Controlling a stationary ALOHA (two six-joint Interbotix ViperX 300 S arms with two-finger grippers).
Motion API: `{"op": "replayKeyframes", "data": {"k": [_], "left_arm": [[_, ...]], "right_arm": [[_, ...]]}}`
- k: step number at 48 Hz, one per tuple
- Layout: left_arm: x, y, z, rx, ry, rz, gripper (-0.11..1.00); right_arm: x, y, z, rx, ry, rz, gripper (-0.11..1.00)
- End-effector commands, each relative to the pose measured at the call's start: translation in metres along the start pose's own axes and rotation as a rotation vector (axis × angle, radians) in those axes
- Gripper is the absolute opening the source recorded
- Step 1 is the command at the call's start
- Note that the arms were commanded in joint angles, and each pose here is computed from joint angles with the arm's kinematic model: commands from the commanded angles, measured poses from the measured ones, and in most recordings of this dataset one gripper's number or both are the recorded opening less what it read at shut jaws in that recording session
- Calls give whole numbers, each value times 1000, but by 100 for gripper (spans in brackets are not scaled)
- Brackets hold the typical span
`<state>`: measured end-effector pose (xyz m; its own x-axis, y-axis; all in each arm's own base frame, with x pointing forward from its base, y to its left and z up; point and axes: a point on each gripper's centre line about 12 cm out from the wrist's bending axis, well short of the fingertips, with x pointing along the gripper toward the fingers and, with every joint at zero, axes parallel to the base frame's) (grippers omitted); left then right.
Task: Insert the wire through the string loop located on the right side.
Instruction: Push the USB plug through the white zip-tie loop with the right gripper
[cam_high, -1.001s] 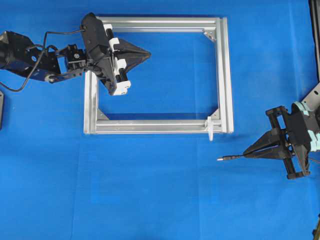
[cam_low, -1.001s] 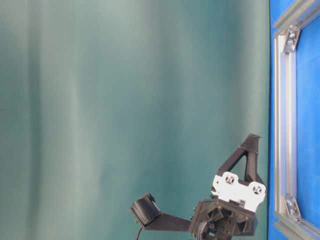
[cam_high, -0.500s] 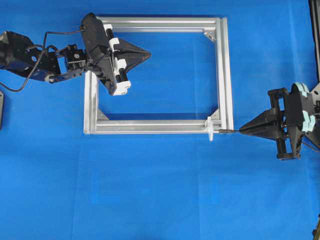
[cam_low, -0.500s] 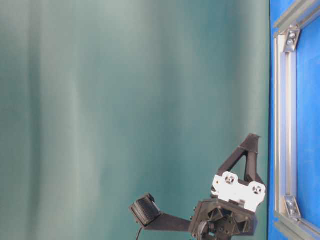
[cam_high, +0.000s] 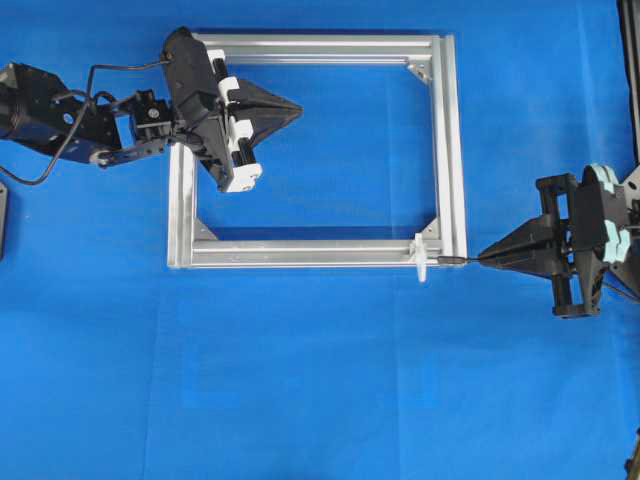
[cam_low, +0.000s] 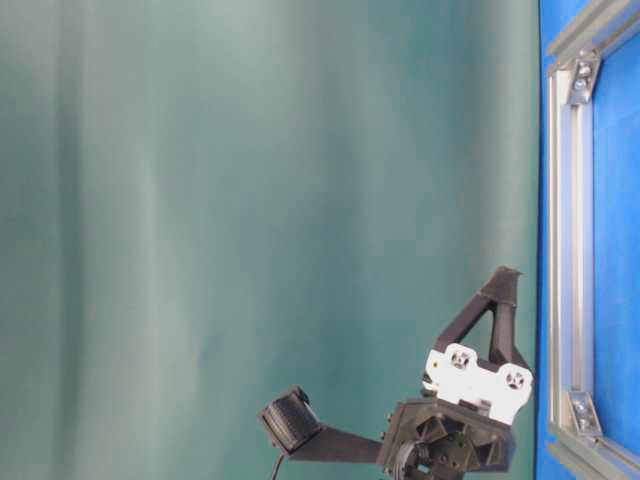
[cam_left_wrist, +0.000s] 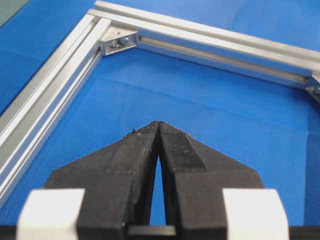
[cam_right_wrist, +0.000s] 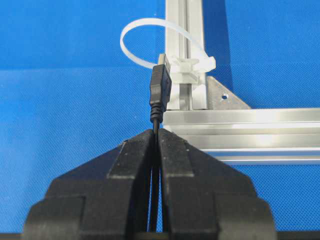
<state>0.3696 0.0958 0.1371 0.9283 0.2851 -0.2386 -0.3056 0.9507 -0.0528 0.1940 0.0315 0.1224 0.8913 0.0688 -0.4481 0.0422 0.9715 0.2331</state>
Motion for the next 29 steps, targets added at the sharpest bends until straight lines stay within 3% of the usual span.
{"op": "replayKeyframes", "data": {"k": [1, 29], "left_arm": [[-1, -3, 18, 2, -55, -10, 0], [-1, -4, 17, 3, -55, -13, 0]], "right_arm": [[1, 1, 5, 2, -19, 2, -4], [1, 1, 5, 3, -21, 3, -4]]}}
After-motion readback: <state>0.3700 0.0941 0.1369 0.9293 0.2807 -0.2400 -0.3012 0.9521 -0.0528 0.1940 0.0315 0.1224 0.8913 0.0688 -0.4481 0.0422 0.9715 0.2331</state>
